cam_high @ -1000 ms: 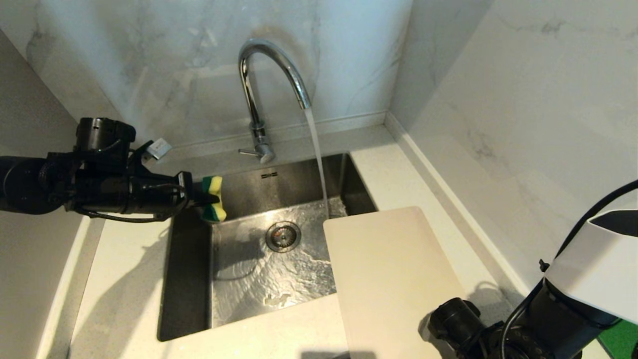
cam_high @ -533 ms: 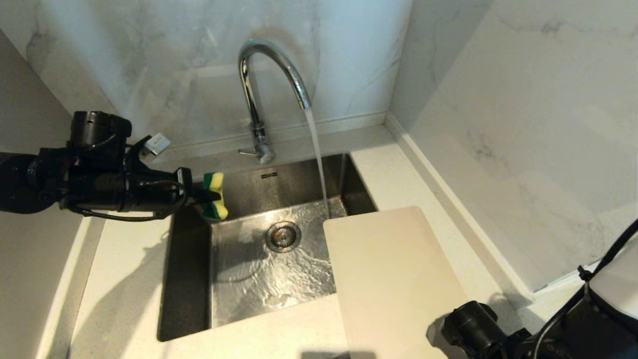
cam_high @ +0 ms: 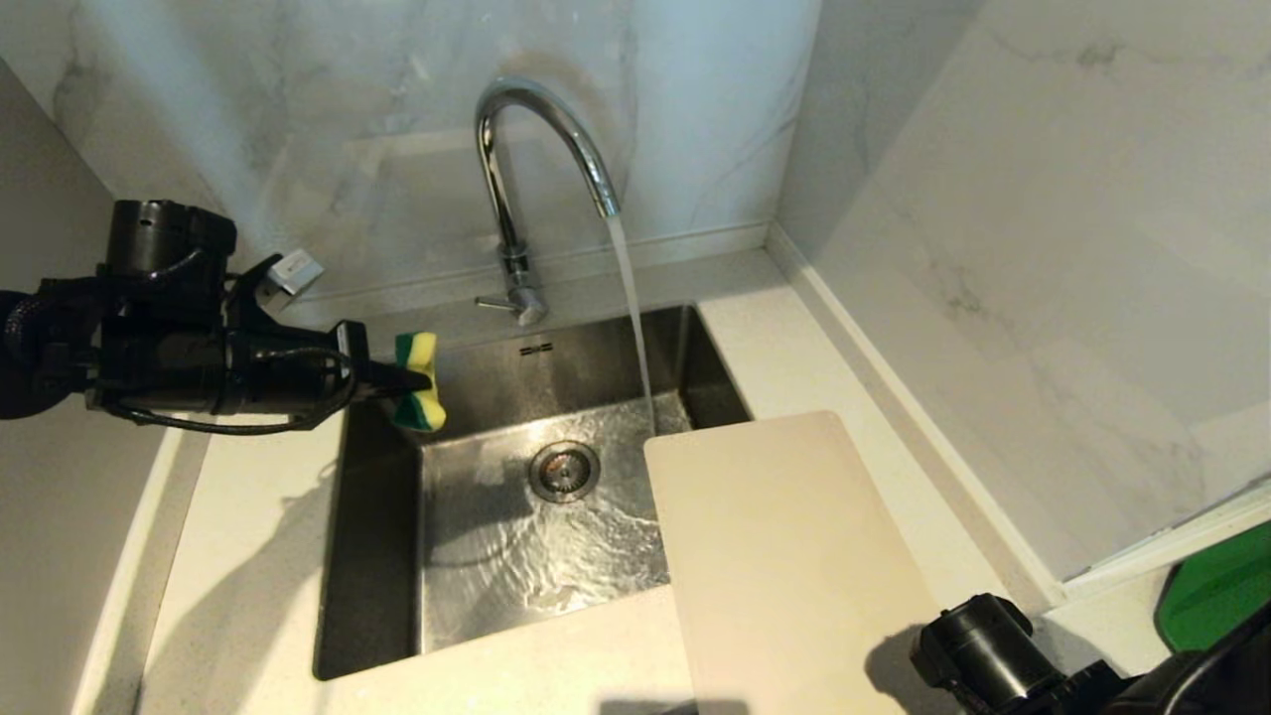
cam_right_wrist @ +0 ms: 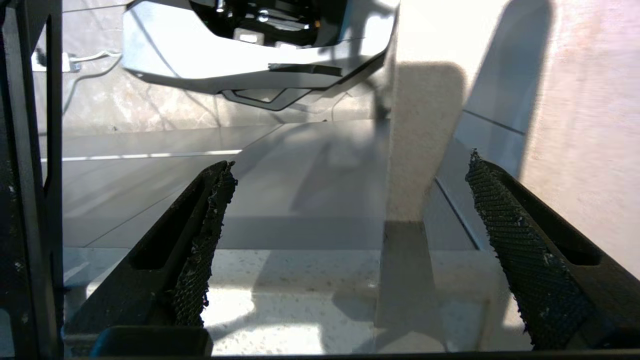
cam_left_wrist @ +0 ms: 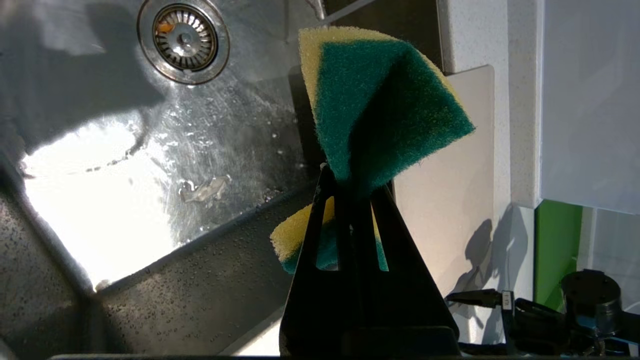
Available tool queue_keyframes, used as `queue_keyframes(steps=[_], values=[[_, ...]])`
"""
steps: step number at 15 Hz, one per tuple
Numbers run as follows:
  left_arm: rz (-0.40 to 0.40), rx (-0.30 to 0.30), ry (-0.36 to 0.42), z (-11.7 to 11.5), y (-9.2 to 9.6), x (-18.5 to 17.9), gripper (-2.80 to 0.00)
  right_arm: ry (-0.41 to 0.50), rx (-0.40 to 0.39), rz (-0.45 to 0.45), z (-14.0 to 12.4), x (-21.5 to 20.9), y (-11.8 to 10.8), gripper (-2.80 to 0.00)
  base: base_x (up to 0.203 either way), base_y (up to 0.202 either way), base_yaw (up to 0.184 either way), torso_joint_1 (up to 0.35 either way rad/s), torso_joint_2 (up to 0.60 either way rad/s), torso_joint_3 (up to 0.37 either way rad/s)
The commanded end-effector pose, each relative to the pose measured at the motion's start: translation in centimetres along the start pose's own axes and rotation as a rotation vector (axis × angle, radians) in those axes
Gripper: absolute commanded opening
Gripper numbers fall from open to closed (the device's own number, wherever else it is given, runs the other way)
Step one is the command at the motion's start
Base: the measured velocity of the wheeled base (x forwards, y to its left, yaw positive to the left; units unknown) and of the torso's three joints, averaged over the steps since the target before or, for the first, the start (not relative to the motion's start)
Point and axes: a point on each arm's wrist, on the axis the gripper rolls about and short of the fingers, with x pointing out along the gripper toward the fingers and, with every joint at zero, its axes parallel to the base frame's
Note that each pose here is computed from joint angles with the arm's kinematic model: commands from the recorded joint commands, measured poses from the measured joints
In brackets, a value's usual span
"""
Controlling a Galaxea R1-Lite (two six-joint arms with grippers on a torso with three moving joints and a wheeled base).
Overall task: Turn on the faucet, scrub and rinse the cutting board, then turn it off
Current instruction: Put down the cutting board
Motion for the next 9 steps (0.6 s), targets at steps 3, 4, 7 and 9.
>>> queue_keyframes(steps=[3, 4, 7, 9], values=[[-0.011, 0.009, -0.018, 0.1, -0.7, -1.0, -2.80, -0.016, -0.026, -0.083, 0.4, -1.6, 0.0, 0.00, 0.000, 0.000, 0.000, 0.000, 0.00, 0.000], [-0.010, 0.007, -0.014, 0.0, -0.8, -1.2, -2.80, -0.019, -0.028, -0.101, 0.5, -1.9, -0.1, 0.00, 0.000, 0.000, 0.000, 0.000, 0.00, 0.000], [-0.002, 0.008, -0.021, 0.0, -0.9, -1.5, -2.80, -0.063, -0.003, -0.161, 0.8, -3.0, -0.4, 0.00, 0.000, 0.000, 0.000, 0.000, 0.00, 0.000], [0.005, 0.010, -0.028, 0.0, -1.0, -1.7, -2.80, -0.092, -0.005, -0.211, 1.2, -3.9, -1.0, 0.00, 0.000, 0.000, 0.000, 0.000, 0.00, 0.000]])
